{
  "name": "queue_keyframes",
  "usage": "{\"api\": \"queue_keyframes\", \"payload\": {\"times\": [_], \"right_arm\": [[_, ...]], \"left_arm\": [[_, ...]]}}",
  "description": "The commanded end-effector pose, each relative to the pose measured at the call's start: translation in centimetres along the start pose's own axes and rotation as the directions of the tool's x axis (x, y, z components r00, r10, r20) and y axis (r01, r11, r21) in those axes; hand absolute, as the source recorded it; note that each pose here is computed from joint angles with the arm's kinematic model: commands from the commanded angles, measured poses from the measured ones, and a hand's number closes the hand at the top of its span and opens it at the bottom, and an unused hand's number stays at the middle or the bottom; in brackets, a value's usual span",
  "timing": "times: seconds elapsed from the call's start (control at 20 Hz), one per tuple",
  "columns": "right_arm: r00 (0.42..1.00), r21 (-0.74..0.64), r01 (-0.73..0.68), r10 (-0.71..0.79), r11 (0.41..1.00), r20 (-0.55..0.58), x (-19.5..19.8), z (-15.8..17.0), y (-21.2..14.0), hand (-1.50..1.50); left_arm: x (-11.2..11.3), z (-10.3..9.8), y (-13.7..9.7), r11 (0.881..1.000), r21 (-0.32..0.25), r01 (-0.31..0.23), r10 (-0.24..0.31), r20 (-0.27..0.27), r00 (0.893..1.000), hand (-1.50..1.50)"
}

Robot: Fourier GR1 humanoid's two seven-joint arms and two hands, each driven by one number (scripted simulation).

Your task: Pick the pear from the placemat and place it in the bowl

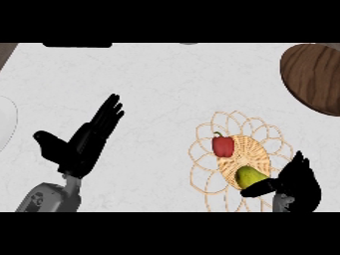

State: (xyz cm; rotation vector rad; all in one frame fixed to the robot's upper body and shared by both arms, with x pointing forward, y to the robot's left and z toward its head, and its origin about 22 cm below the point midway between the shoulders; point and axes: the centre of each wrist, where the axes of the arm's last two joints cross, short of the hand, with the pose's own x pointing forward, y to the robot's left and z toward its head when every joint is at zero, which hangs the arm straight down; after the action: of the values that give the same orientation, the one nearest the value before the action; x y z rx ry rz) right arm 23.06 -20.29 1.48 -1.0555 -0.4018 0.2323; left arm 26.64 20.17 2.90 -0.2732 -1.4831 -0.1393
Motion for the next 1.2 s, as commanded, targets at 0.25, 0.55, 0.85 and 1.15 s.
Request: {"api": "queue_keyframes", "payload": {"times": [0.25,0.55,0.85,1.15], "right_arm": [[0.972,-0.022,0.043,-0.047,0.999,-0.232,0.6,-0.1,1.7,-1.50],[0.978,-0.026,0.076,-0.080,0.997,-0.194,1.1,0.6,1.8,1.50],[0.989,-0.073,-0.017,0.006,0.997,-0.144,2.4,0.7,3.1,1.50],[0.992,-0.087,-0.051,0.041,0.995,-0.117,2.3,0.4,3.6,1.50]], "left_arm": [[0.2,-0.5,-0.2,1.000,0.004,0.002,-0.002,0.001,1.000,0.00],[0.0,-1.0,-0.4,0.999,0.032,-0.016,0.017,-0.001,1.000,0.00],[-0.2,-0.5,-0.8,1.000,-0.003,-0.006,0.006,0.004,1.000,0.00],[-0.7,-0.3,1.2,1.000,0.011,0.014,-0.014,0.002,1.000,0.00]]}}
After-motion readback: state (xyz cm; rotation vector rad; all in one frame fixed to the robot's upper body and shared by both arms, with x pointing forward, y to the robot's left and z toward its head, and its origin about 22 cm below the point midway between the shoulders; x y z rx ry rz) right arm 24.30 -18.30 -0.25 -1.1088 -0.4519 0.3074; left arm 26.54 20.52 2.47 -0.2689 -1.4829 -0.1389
